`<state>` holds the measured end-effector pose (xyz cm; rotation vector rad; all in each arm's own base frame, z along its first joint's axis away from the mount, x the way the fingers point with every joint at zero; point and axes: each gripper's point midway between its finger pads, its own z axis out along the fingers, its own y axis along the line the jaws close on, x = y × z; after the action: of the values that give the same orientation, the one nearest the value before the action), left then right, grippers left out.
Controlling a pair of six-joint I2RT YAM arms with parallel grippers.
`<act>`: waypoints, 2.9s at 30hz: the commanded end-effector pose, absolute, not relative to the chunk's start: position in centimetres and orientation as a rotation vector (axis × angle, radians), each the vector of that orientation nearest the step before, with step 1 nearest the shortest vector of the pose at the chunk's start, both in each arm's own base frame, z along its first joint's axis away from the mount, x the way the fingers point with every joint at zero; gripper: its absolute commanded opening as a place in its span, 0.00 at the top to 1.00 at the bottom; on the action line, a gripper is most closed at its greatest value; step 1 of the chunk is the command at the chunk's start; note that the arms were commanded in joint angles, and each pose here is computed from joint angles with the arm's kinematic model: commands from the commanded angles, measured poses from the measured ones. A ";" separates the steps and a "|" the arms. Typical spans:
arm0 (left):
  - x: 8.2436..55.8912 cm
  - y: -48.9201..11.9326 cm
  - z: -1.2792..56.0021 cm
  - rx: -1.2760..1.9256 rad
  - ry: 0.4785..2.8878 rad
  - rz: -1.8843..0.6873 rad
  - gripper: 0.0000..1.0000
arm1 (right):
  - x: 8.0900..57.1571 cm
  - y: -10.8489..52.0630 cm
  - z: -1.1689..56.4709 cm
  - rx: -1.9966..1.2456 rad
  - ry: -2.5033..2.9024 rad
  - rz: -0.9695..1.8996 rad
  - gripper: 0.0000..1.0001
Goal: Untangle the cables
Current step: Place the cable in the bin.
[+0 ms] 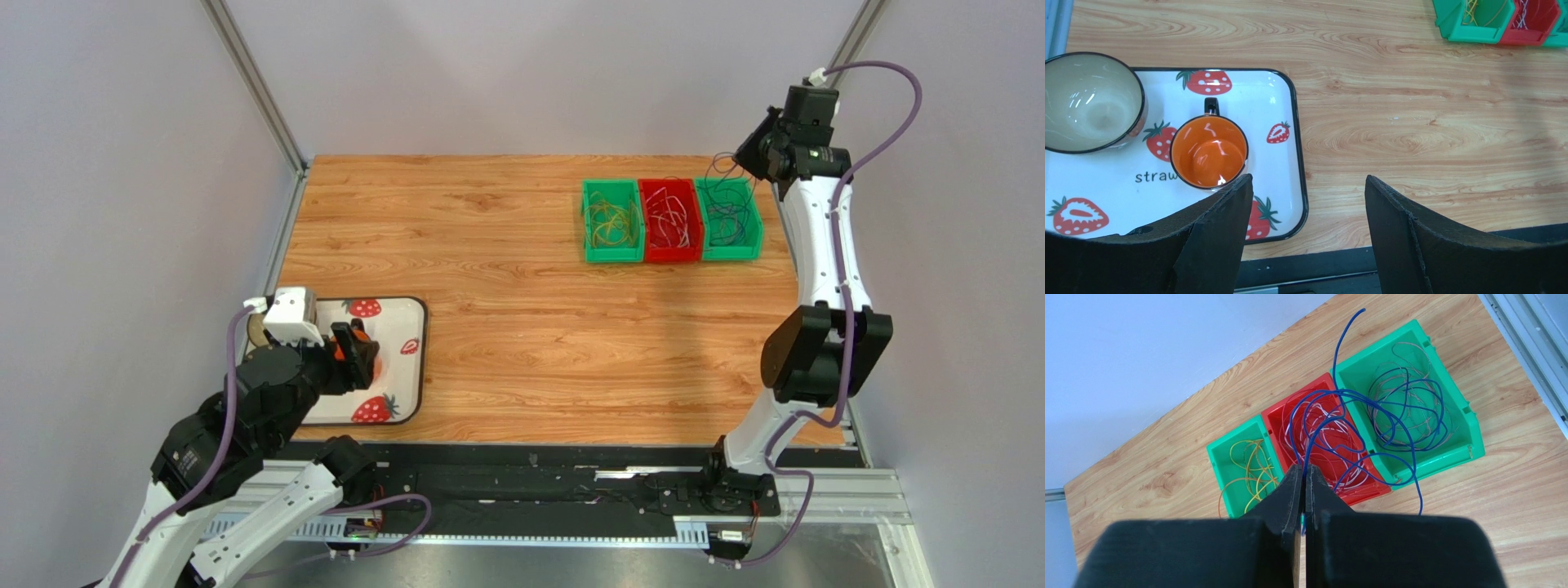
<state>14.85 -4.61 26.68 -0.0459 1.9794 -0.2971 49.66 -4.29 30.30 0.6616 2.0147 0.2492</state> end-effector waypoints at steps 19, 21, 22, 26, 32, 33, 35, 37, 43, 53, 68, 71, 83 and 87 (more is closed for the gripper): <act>15.7 -4.4 26.7 -0.091 1.977 -0.253 0.25 | 57.5 -9.2 23.7 0.691 1.959 0.215 1.00; 15.8 -4.4 26.7 -0.092 1.981 -0.249 0.26 | 57.9 -9.4 23.1 0.705 1.956 0.217 1.00; 15.8 -4.4 26.6 -0.092 1.983 -0.247 0.26 | 58.1 -9.6 23.0 0.711 1.937 0.209 1.00; 15.8 -4.3 26.6 -0.096 1.985 -0.240 0.26 | 59.1 -10.1 22.7 0.722 1.902 0.200 1.00; 15.9 -4.3 26.5 -0.099 1.990 -0.235 0.26 | 60.1 -11.3 23.0 0.731 1.860 0.141 1.00; 15.9 -4.3 26.5 -0.099 1.991 -0.233 0.26 | 60.0 -11.1 22.6 0.727 1.869 0.153 1.00; 16.0 -4.3 26.5 -0.102 1.993 -0.229 0.26 | 59.8 -10.4 21.1 0.720 1.877 0.188 1.00; 16.0 -4.2 26.5 -0.104 1.993 -0.227 0.27 | 60.0 -10.3 20.8 0.712 1.838 0.198 1.00; 16.0 -4.3 26.4 -0.103 1.993 -0.227 0.27 | 59.2 -9.1 17.3 0.715 1.904 0.263 1.00; 16.1 -4.2 26.6 -0.109 1.986 -0.230 0.27 | 56.9 -8.3 13.2 0.754 1.994 0.271 1.00; 16.0 -4.1 26.7 -0.115 1.976 -0.235 0.27 | 57.1 -8.1 17.6 0.685 1.988 0.265 0.65; 16.0 -4.0 26.7 -0.118 1.975 -0.231 0.27 | 56.8 -8.0 20.4 0.653 1.956 0.252 0.49; 15.9 -3.9 26.8 -0.120 1.968 -0.238 0.27 | 51.6 -5.0 28.4 0.576 1.883 0.248 0.31; 15.9 -3.9 26.8 -0.120 1.964 -0.243 0.27 | 49.1 -3.0 29.8 0.539 1.874 0.255 0.33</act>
<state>15.66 -3.69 26.37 -0.1182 1.9929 -0.2203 51.51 -4.45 27.75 0.5838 1.8965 0.2744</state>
